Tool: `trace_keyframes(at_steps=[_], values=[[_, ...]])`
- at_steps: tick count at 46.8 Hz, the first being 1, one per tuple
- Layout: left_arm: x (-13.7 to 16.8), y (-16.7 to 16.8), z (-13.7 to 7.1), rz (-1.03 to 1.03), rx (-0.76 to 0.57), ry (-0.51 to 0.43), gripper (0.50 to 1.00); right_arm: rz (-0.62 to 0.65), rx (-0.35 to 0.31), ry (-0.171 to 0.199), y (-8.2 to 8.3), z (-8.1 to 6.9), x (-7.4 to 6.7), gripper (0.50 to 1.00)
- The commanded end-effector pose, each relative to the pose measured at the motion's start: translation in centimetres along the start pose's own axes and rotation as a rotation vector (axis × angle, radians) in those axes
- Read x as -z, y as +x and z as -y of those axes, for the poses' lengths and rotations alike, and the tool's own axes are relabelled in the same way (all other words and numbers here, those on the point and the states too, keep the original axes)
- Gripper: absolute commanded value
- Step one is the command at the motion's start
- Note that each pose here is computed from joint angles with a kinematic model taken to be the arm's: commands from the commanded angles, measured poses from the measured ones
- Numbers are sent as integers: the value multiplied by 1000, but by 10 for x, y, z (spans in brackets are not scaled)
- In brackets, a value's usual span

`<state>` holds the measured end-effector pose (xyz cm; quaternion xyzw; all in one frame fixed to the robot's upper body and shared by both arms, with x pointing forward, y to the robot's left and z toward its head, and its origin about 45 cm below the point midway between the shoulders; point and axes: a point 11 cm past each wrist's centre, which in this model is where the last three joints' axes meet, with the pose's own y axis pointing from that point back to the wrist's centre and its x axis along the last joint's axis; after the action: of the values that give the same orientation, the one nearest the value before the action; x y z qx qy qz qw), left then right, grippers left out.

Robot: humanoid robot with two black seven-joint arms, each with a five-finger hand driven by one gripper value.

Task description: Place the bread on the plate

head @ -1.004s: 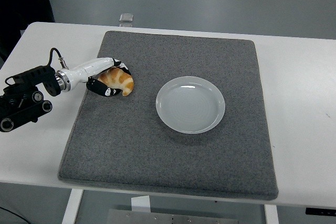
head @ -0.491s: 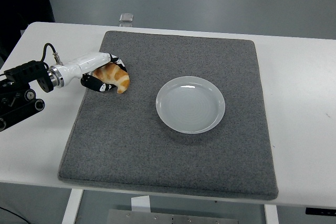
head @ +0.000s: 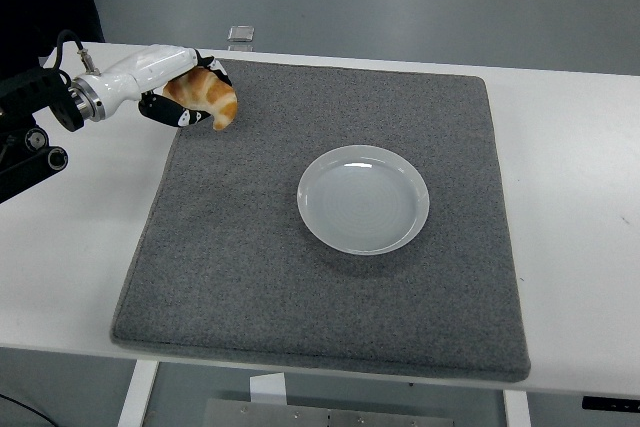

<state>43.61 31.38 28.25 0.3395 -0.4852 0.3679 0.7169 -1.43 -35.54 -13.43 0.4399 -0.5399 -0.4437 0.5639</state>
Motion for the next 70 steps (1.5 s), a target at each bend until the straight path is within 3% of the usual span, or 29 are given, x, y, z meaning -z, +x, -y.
trace_keyframes(at_steps=[1, 21, 30, 56, 70], values=[[-4, 13, 4, 9, -21, -10, 500, -1, 0, 0, 0, 0, 0, 954], [-21, 89, 13, -46, -36, -47, 500, 0, 0, 0, 0, 0, 0, 952], [-37, 107, 17, -62, -9, -92, 500, -1, 0, 0, 0, 0, 0, 952], [-123, 104, 36, -44, 50, -322, 500, -1, 0, 0, 0, 0, 0, 952], [-148, 88, 47, -59, 82, -384, 500, 0, 0, 0, 0, 0, 0, 952]])
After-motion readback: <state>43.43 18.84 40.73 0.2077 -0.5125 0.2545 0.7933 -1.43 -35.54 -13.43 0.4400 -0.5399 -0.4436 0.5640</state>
